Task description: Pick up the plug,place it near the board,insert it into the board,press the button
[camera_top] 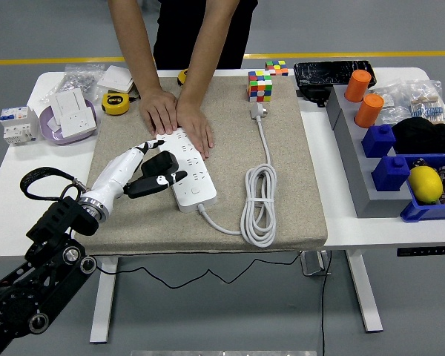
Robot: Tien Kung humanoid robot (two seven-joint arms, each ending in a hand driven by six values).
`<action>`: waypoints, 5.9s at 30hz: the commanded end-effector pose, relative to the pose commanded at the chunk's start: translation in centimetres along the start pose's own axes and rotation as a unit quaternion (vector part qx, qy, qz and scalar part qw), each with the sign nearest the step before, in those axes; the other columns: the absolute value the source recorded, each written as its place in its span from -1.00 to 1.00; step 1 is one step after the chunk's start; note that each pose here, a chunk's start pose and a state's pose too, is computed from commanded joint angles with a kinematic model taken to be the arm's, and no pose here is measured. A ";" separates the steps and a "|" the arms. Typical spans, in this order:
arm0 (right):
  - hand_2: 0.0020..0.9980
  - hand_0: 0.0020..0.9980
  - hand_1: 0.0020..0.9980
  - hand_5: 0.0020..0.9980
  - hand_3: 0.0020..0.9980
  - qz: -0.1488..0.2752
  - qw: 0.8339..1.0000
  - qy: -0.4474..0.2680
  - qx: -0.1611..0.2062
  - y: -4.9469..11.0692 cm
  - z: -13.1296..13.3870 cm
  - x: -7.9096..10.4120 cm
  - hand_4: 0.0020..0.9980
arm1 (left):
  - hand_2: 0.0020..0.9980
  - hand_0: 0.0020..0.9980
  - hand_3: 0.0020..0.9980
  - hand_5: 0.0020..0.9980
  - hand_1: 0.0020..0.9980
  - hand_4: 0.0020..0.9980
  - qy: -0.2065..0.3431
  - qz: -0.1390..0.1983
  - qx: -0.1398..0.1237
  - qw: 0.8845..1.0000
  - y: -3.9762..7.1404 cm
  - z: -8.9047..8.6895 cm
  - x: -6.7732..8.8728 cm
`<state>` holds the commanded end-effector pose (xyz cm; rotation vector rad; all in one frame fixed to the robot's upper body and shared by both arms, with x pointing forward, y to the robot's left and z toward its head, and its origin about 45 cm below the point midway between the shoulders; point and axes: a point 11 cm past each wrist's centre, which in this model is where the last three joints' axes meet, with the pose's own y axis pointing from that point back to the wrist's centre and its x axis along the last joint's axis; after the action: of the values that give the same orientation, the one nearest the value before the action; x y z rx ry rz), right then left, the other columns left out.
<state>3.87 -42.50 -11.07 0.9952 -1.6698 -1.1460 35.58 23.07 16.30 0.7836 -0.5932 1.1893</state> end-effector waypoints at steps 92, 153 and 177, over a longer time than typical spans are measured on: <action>0.43 0.62 0.45 0.36 0.38 0.003 1.000 0.006 0.002 0.0 -0.5 0.2 0.96 | -0.68 -0.73 0.58 -0.90 -0.90 -0.12 -0.182 -0.169 0.041 0.968 -1.1 5.3 -3.0; 0.43 0.62 0.45 0.39 0.38 0.003 1.000 0.001 0.002 0.0 -0.2 0.2 0.95 | 0.02 -0.36 0.98 -0.65 -0.09 0.32 0.213 -0.122 -0.071 0.967 2.3 5.7 -1.0; 0.43 0.61 0.45 0.40 0.39 0.004 1.000 0.005 0.002 0.0 -0.5 0.2 0.95 | -0.69 -0.73 0.53 -1.00 -0.93 -0.10 -0.078 -0.173 0.007 0.982 0.4 3.3 -3.0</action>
<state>4.22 -42.85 -10.91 0.9950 -1.6673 -1.1304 34.36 18.74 16.12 0.9552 -0.5494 0.8179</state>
